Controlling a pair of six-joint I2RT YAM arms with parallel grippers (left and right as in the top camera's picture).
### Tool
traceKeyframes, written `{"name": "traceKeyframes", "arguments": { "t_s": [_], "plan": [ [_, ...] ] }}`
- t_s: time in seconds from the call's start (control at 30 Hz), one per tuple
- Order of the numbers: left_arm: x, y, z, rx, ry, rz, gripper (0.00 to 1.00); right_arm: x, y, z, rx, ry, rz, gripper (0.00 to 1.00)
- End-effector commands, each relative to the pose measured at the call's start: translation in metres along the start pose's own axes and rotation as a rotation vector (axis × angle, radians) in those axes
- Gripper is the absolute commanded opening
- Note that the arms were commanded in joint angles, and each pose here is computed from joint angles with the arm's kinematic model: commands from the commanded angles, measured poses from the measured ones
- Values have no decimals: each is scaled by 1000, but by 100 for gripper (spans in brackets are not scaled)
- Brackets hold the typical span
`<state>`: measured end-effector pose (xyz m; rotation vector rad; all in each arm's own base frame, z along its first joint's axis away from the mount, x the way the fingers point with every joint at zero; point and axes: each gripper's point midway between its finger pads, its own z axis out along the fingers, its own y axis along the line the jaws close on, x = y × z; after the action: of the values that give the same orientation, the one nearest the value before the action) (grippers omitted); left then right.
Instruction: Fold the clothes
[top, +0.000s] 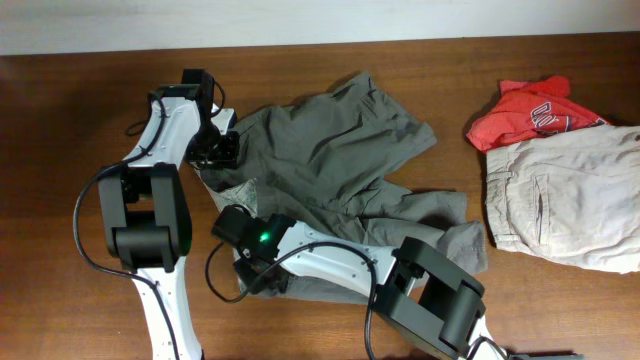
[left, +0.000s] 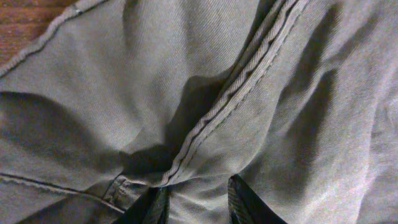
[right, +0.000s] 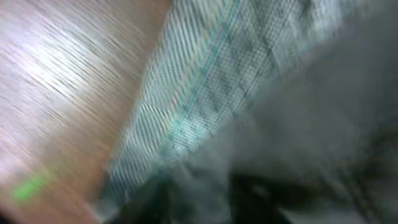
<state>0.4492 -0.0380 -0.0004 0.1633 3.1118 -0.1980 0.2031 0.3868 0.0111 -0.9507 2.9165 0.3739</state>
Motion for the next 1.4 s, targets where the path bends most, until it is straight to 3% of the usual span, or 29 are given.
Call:
{"name": "traceKeyframes", "arguments": {
  "t_s": [0.0, 0.07, 0.4, 0.43, 0.47, 0.57, 0.63, 0.73, 0.97, 1.23, 1.3, 1.37],
  "plan": [
    [16, 11, 46, -5, 92, -4, 32, 6, -10, -7, 20, 30, 25, 15],
    [16, 11, 47, -5, 91, -4, 31, 13, -10, -12, 24, 57, 27, 4],
    [15, 13, 46, -5, 87, -8, 31, 28, 9, -53, 77, 63, -133, 4],
    [15, 13, 46, -5, 86, -7, 31, 25, 4, -54, 104, 49, -112, 14],
    [15, 13, 46, -5, 86, -7, 32, 20, -3, -54, 130, 30, -78, 30],
    [15, 13, 46, -5, 86, -8, 31, 3, -13, -54, 124, -22, -30, 56],
    [15, 13, 46, -5, 86, -7, 32, -12, -18, -52, 111, -64, -10, 64],
    [15, 13, 46, -5, 87, -7, 31, -26, -29, -46, 115, -97, 16, 67],
    [15, 13, 46, -5, 87, -7, 31, -27, -55, -15, 150, -45, 59, 63],
    [14, 13, 46, -5, 83, -7, 31, -12, -77, -18, 261, 6, 54, 62],
    [13, 13, 47, -5, 80, -6, 31, -13, -79, -19, 268, 3, 56, 55],
    [13, 13, 47, -6, 79, -7, 32, -14, -79, -19, 270, 0, 55, 34]
  ]
}}
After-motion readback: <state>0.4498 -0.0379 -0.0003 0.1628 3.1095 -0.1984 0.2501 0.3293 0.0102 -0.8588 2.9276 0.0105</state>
